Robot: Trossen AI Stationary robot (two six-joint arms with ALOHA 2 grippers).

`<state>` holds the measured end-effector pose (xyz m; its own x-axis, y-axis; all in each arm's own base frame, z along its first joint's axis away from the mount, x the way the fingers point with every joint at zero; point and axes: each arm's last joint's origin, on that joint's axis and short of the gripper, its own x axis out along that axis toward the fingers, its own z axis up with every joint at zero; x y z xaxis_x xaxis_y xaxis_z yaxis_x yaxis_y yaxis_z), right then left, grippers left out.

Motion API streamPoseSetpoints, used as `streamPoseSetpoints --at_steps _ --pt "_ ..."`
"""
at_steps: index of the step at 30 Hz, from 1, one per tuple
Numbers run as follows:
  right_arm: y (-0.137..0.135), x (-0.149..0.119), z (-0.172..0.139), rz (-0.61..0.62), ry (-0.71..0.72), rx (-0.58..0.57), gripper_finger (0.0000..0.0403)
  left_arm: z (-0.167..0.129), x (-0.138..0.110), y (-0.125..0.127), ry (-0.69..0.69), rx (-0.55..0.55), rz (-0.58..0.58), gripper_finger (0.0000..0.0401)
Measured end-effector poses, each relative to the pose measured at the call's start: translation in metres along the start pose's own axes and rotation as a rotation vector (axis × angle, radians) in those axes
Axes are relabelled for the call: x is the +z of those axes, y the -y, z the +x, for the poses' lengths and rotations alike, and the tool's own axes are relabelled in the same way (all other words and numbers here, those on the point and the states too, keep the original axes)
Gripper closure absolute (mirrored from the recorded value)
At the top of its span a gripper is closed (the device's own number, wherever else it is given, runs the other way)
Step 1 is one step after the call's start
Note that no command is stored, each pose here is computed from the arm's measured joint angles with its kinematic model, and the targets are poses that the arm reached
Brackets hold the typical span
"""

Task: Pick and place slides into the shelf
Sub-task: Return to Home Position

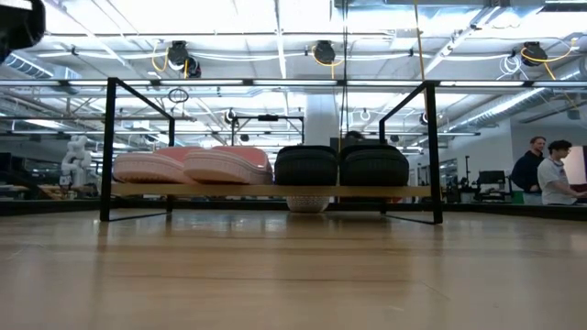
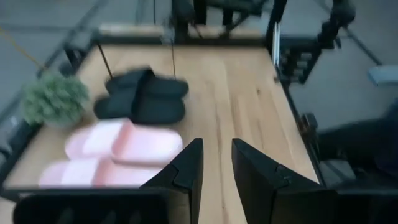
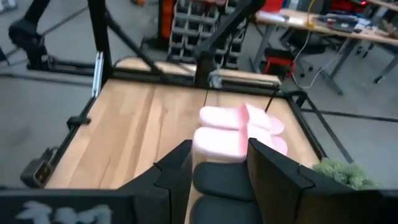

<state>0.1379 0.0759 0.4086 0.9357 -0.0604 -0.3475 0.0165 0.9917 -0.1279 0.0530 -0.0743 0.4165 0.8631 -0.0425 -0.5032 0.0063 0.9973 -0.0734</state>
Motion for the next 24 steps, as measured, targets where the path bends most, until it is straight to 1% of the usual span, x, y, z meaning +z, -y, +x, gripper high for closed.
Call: streamPoseSetpoints --at_steps 3,5,8,10,12,15,18,21,24 --pt "0.005 -0.003 -0.002 0.005 0.041 -0.011 0.0259 -0.004 -0.006 -0.011 0.124 0.030 -0.009 0.0313" --pt "0.008 -0.005 0.003 -0.019 0.075 -0.042 0.0259 -0.004 -0.013 -0.021 0.167 0.035 -0.029 0.0313" --pt "0.016 -0.011 0.015 -0.066 0.082 -0.101 0.0259 0.001 -0.028 -0.033 0.229 0.063 -0.050 0.0313" --pt "0.026 -0.012 0.020 -0.073 0.090 -0.095 0.0259 0.003 -0.037 -0.041 0.266 0.061 -0.074 0.0313" --pt "0.037 -0.010 0.023 -0.074 0.121 -0.075 0.0259 0.003 -0.042 -0.050 0.287 0.030 -0.098 0.0313" --pt "0.056 -0.009 0.025 -0.068 0.157 -0.033 0.0259 0.002 -0.049 -0.066 0.312 -0.010 -0.071 0.0313" --pt "0.074 -0.012 0.026 -0.042 0.145 -0.047 0.0259 0.001 -0.052 -0.084 0.386 -0.020 -0.068 0.0313" --pt "0.089 -0.016 0.027 -0.016 0.132 -0.018 0.0259 -0.001 -0.055 -0.107 0.416 -0.034 -0.123 0.0313" --pt "0.102 -0.019 0.026 0.010 0.125 0.021 0.0259 -0.001 -0.057 -0.113 0.424 -0.021 -0.114 0.0313"
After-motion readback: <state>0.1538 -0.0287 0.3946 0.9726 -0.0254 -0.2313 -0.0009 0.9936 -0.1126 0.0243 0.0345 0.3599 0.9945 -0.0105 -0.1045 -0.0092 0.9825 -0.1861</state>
